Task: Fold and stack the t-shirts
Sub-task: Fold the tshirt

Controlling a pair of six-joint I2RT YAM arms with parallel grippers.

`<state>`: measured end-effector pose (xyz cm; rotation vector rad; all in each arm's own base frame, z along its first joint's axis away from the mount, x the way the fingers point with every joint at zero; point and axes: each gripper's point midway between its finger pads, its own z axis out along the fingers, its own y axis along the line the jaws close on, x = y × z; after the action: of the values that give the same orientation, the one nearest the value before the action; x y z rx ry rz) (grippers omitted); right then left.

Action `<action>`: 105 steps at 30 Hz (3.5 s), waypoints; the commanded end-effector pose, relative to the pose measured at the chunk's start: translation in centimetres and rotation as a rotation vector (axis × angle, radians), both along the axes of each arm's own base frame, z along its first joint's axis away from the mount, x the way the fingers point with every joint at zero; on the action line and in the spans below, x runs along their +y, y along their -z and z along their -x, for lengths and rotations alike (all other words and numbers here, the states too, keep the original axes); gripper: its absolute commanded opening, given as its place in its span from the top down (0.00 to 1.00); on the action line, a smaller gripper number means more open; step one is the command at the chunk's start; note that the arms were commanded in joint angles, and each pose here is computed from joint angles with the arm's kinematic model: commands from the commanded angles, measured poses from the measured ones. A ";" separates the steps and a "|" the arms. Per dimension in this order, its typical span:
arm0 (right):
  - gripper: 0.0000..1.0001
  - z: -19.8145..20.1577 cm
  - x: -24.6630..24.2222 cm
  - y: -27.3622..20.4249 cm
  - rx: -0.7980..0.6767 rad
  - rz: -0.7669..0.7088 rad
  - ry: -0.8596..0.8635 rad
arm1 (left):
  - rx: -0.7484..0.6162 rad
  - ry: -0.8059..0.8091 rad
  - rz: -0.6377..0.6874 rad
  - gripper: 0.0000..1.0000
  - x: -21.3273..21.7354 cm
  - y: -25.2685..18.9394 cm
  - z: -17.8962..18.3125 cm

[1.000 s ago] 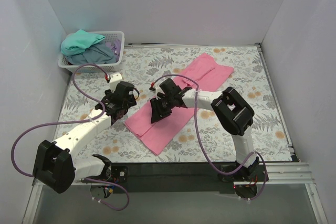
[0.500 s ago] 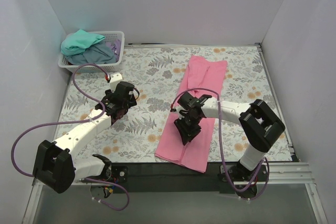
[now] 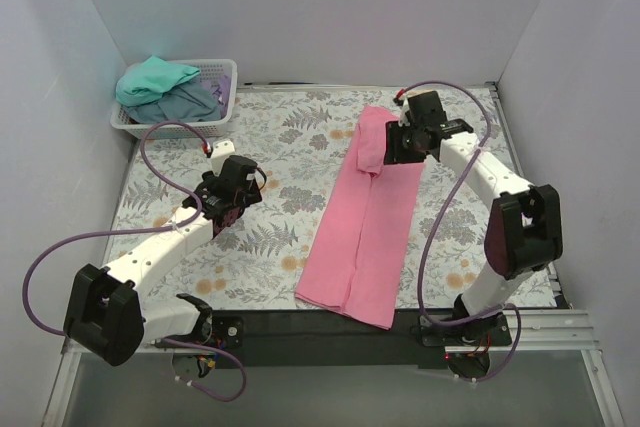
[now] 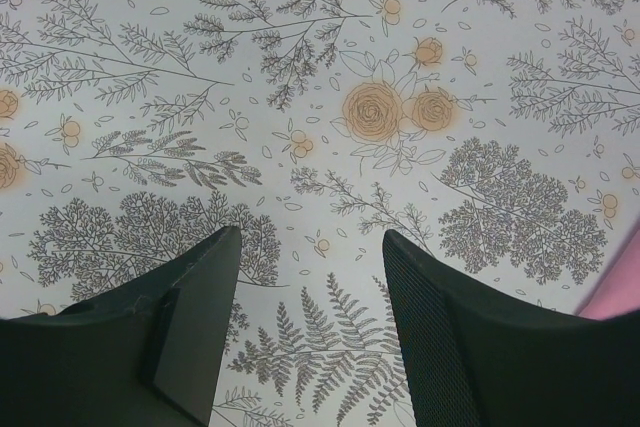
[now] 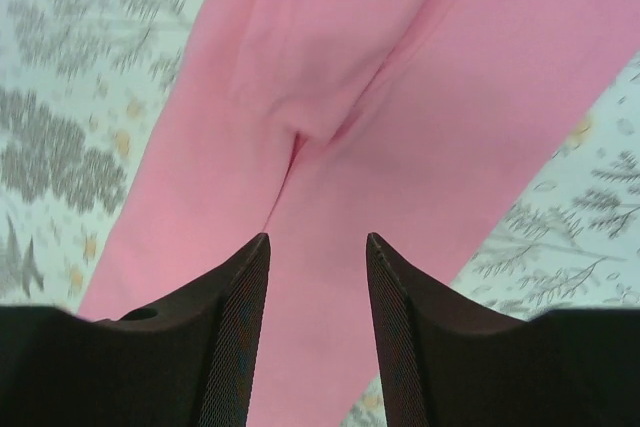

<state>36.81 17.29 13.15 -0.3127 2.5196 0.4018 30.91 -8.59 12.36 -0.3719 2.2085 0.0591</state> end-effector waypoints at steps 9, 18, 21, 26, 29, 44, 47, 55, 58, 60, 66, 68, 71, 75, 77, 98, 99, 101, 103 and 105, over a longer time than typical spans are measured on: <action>0.50 -11.0 0.6 4.1 -0.086 -0.143 0.209 | -0.009 0.004 0.020 0.43 -0.3 -0.5 -0.3; 0.51 -13.6 2.7 10.2 -0.004 -0.141 0.097 | -0.005 0.014 0.027 0.43 -0.5 -0.5 -0.3; 0.51 -14.2 3.9 11.5 0.023 -0.151 0.013 | 0.001 0.018 0.029 0.43 -0.6 -0.3 -0.3; 0.52 -15.3 7.4 11.7 0.023 -0.189 -0.137 | 0.016 0.020 0.024 0.43 -0.7 0.2 -0.4; 0.51 -15.8 8.9 11.1 0.000 -0.193 -0.167 | 0.022 0.021 0.024 0.43 -0.8 0.4 -0.4; 0.50 -9.8 1.3 -2.3 -0.148 -0.017 0.064 | 0.183 0.150 0.139 0.39 -4.6 3.3 0.7; 0.50 -2.0 -1.1 0.1 0.012 0.014 0.090 | 0.262 0.196 0.221 0.38 -6.9 3.4 2.5; 0.51 15.7 -3.8 5.4 0.247 -0.044 0.099 | 0.482 0.293 0.268 0.37 -12.3 3.4 10.0; 0.51 20.5 -3.8 7.2 0.330 -0.053 0.104 | 0.550 0.299 0.270 0.37 -13.1 4.2 12.2; 0.51 23.2 -3.7 8.5 0.382 -0.044 0.102 | 0.591 0.296 0.270 0.37 -13.7 4.7 13.8; 0.51 27.0 -3.0 10.0 0.459 -0.023 0.075 | 0.656 0.304 0.275 0.37 -14.9 5.8 16.2; 0.52 27.3 -3.0 10.3 0.467 -0.006 0.078 | 0.675 0.303 0.257 0.37 -15.0 6.4 16.6; 0.52 27.5 -3.1 10.6 0.475 0.009 0.085 | 0.691 0.299 0.245 0.38 -15.0 6.9 16.9; 0.55 28.1 -3.4 11.2 0.499 0.034 0.084 | 0.706 0.303 0.235 0.39 -15.3 7.3 17.0; 0.57 28.5 -3.6 11.6 0.519 0.045 0.078 | 0.722 0.301 0.221 0.40 -15.3 7.8 17.1; 0.99 29.2 -3.2 12.7 0.542 0.031 0.043 | 0.813 0.335 0.128 0.47 -16.8 9.9 18.2; 0.99 29.3 -3.2 12.7 0.543 0.031 0.040 | 0.815 0.337 0.125 0.48 -16.9 10.0 18.2; 0.99 29.3 -3.2 12.7 0.543 0.030 0.041 | 0.818 0.337 0.123 0.50 -16.9 10.0 18.2; 0.99 29.2 -3.1 12.6 0.541 0.027 0.040 | 0.829 0.345 0.127 0.52 -17.1 10.0 18.5; 0.99 29.2 -3.1 12.6 0.537 0.024 0.038 | 0.836 0.348 0.121 0.54 -17.1 10.1 18.7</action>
<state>8.05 14.84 1.50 -0.1562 3.0429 0.5334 12.45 -24.86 1.78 -0.0211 3.0713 -0.1111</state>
